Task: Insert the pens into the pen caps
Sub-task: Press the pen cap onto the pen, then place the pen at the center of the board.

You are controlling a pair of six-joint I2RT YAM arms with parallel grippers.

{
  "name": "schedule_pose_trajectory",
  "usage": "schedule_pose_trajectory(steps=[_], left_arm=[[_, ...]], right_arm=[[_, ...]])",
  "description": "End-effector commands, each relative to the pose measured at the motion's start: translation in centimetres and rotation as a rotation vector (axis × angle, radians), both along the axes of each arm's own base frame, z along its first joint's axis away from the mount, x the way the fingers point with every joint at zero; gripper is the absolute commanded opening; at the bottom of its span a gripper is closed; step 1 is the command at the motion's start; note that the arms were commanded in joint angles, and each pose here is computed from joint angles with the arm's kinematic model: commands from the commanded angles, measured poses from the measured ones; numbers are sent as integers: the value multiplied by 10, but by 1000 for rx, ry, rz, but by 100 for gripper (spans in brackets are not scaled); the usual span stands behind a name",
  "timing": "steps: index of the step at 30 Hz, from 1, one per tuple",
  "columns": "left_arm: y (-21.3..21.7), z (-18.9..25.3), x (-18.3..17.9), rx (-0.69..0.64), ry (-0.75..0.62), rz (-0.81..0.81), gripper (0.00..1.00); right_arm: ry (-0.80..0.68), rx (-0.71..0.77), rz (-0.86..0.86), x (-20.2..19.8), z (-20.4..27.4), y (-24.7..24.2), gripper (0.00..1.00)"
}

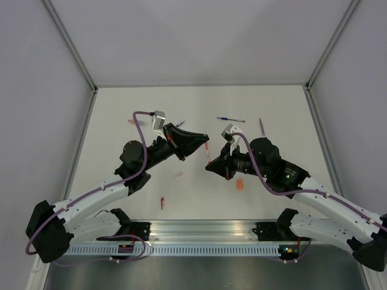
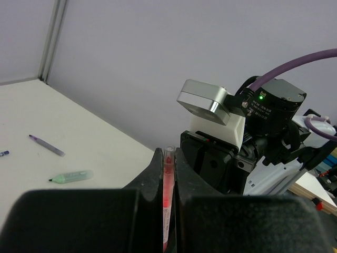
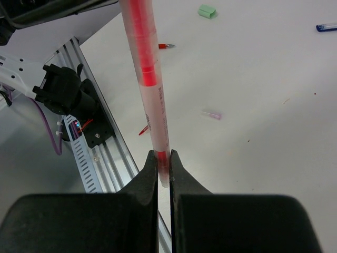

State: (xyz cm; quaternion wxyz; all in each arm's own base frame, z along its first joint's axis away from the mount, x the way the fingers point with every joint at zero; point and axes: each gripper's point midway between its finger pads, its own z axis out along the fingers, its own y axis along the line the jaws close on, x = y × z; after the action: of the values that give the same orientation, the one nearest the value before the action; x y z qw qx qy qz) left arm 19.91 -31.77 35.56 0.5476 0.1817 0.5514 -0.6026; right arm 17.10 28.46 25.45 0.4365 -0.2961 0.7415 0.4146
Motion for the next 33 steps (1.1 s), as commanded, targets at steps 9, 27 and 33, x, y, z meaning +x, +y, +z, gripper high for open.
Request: schedule_pose_trajectory(steps=[9,27,33], left_arm=[[33,-25,-2,131,202,-20,22],[115,-83,51,220,280,453,92],[130,-109,57,242,245,539,93]], right_arm=[[-187,226,-49,29,63,5,0],[373,-70,-473,109,-123,0,0],[515,-190,-562,131,-173,11,0]])
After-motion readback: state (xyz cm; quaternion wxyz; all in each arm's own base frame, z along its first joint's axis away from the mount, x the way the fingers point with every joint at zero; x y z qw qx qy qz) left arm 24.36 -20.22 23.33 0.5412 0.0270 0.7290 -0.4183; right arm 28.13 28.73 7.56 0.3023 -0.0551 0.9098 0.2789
